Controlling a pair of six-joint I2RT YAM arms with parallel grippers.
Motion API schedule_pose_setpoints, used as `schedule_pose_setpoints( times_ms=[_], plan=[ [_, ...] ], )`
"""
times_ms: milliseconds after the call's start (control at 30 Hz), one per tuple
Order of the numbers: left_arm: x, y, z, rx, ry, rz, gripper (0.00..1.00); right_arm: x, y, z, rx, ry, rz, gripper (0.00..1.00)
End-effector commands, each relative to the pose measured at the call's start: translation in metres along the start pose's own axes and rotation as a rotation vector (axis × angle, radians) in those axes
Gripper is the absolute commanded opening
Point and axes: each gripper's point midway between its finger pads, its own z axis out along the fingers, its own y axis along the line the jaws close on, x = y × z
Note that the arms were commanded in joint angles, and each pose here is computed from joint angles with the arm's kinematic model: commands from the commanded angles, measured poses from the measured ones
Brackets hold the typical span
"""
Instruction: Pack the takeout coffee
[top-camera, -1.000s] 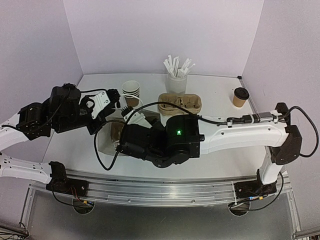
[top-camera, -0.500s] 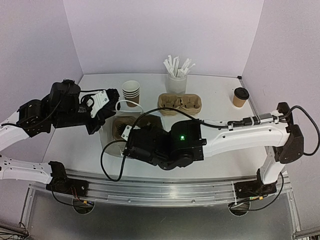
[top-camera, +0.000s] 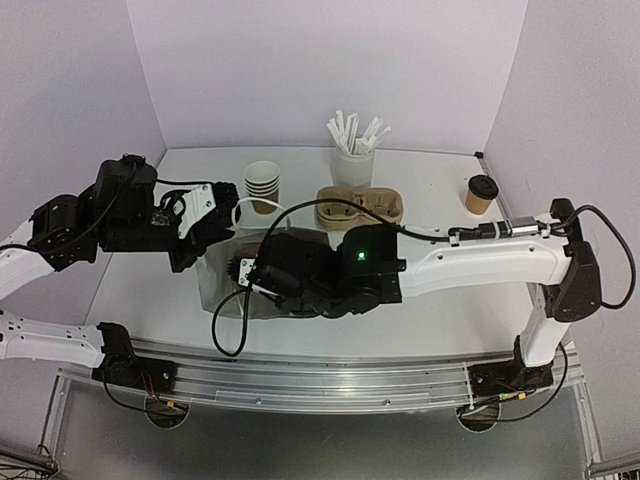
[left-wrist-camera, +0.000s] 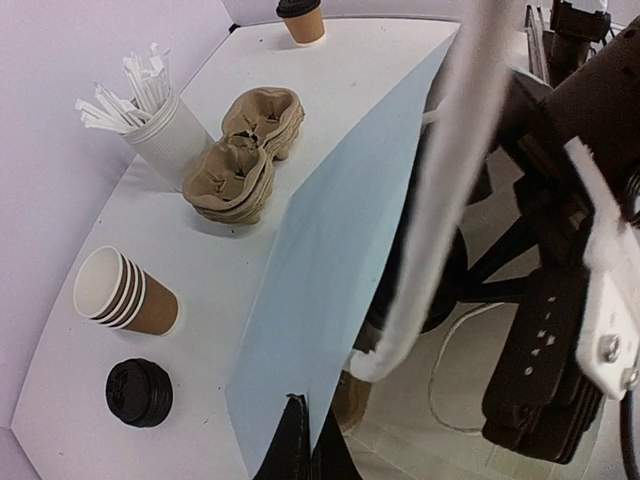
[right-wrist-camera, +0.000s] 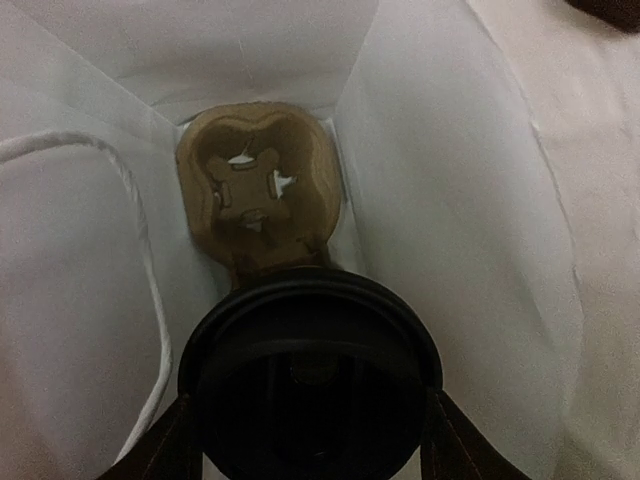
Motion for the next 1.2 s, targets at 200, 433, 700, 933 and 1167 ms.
schedule_pose_setpoints(
  times_ms=[200, 433, 700, 933, 1167],
  plan=[
    [-0.027, 0.008, -0.017, -0.019, -0.086, 0.008, 0.0, 0.0, 0.004, 0.016, -0.042, -0.013, -0.121, 0.28],
    [-0.025, 0.036, -0.022, -0.189, -0.074, 0.079, 0.0, 0.005, 0.016, -0.003, -0.107, -0.029, -0.1, 0.28],
    [-0.026, 0.026, -0.025, -0.169, -0.12, 0.146, 0.0, 0.029, 0.009, 0.012, -0.111, 0.054, -0.038, 0.28],
    [-0.027, 0.026, -0.026, -0.197, -0.153, 0.249, 0.0, 0.03, 0.005, 0.04, -0.118, 0.091, -0.041, 0.27],
    [-0.036, 0.044, -0.027, -0.338, -0.197, 0.388, 0.0, 0.031, 0.013, 0.048, -0.153, 0.118, -0.046, 0.26]
  ],
)
